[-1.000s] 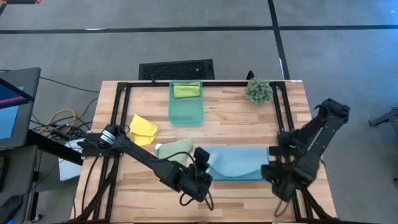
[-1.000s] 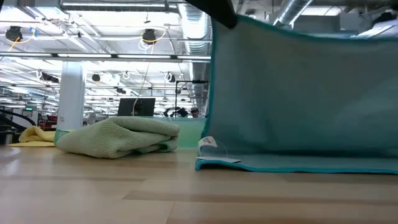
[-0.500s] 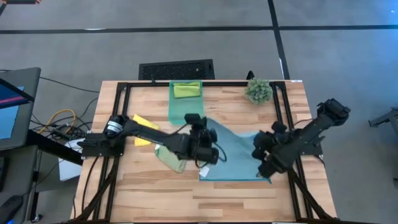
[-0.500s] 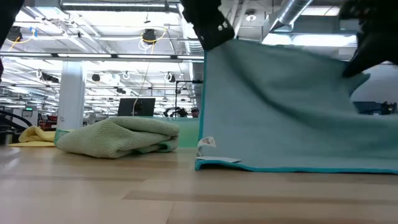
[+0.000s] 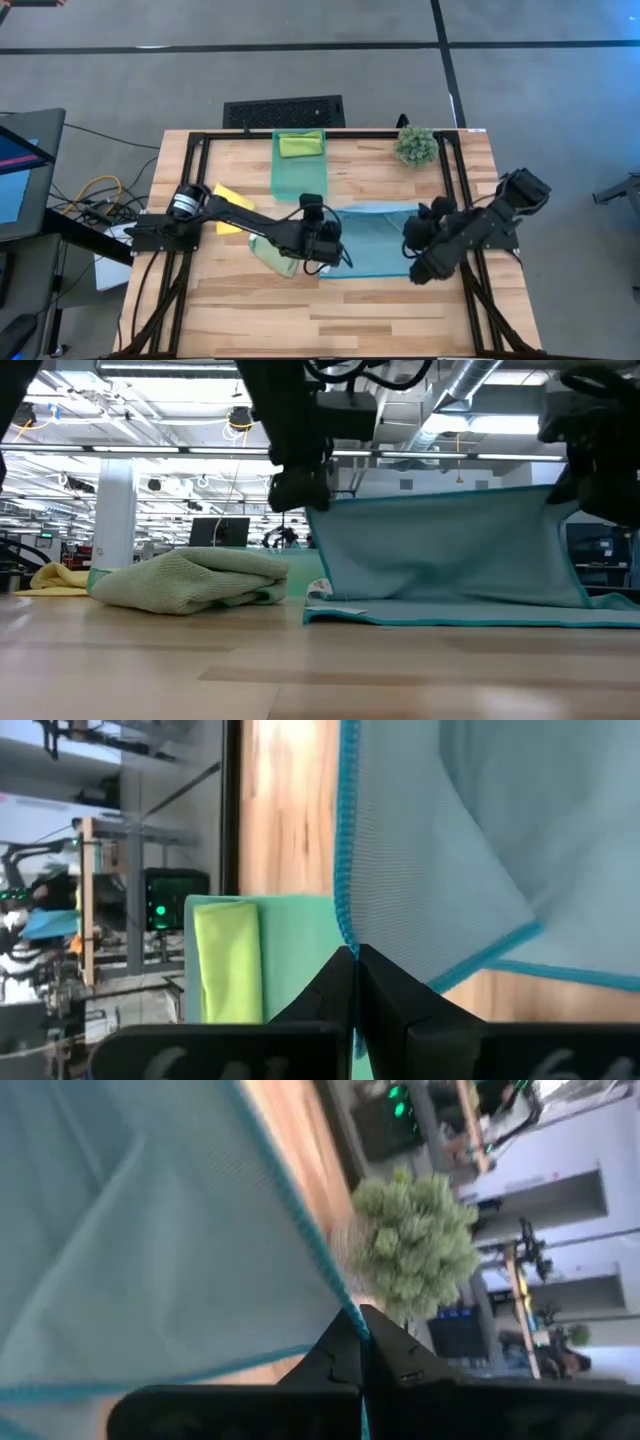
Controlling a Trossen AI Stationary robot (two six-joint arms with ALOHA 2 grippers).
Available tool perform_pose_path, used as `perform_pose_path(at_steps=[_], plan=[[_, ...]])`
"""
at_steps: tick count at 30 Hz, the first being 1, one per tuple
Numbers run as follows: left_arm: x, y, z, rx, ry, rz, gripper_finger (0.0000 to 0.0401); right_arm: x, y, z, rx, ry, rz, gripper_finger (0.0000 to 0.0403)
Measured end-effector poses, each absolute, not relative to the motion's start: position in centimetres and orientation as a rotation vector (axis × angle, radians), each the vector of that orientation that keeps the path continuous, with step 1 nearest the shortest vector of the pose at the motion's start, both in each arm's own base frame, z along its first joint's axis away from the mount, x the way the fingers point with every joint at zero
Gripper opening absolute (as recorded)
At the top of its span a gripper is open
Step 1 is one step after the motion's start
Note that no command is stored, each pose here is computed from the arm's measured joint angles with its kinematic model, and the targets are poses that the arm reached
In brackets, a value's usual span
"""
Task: Fold microfiber towels
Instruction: Fold the blue microfiber cloth
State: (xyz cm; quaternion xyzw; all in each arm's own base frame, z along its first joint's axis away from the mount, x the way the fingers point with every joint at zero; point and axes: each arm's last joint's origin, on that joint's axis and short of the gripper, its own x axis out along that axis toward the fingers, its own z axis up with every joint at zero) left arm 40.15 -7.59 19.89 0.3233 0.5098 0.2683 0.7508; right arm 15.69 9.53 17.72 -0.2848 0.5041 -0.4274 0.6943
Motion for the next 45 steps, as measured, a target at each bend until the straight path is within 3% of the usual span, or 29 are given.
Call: perform_pose_path(at_steps=[4, 8, 15, 19, 23, 28, 32, 37, 45], plan=[[40.3, -8.6, 20.7, 0.745, 1.091, 0.561, 0.0, 15.5, 10.1, 17.9, -0.624, 1.054, -0.943, 0.0005], [40.4, -11.3, 22.2, 0.708, 1.096, 0.358, 0.0, 15.5, 12.2, 19.0, -0.583, 1.13, -0.848, 0.0017], [39.8, -17.3, 26.3, 0.641, 0.964, 0.119, 0.0, 14.2, 20.1, 23.8, -0.497, 1.18, -0.351, 0.0007], [39.0, -20.7, 29.6, 0.657, 0.848, 0.022, 0.0, 12.4, 24.8, 28.4, -0.412, 1.038, -0.039, 0.001], [37.4, -23.8, 34.7, 0.634, 0.688, -0.058, 0.0, 10.6, 27.4, 33.6, -0.351, 0.789, 0.112, 0.0017], [35.5, -25.0, 40.5, 0.575, 0.508, 0.006, 0.0, 8.7, 27.3, 38.5, -0.309, 0.515, 0.077, 0.0005], [35.4, -22.9, 41.5, 0.588, 0.541, 0.177, 0.0, 8.2, 24.1, 39.4, -0.201, 0.519, -0.058, 0.0009], [37.3, -17.8, 38.6, 0.524, 0.748, 0.338, 0.0, 9.6, 20.8, 37.0, -0.133, 0.569, -0.161, 0.0005], [40.2, -10.5, 29.2, 0.515, 1.005, 0.623, 0.0, 10.9, 14.7, 28.6, -0.121, 0.807, -0.454, 0.0015]])
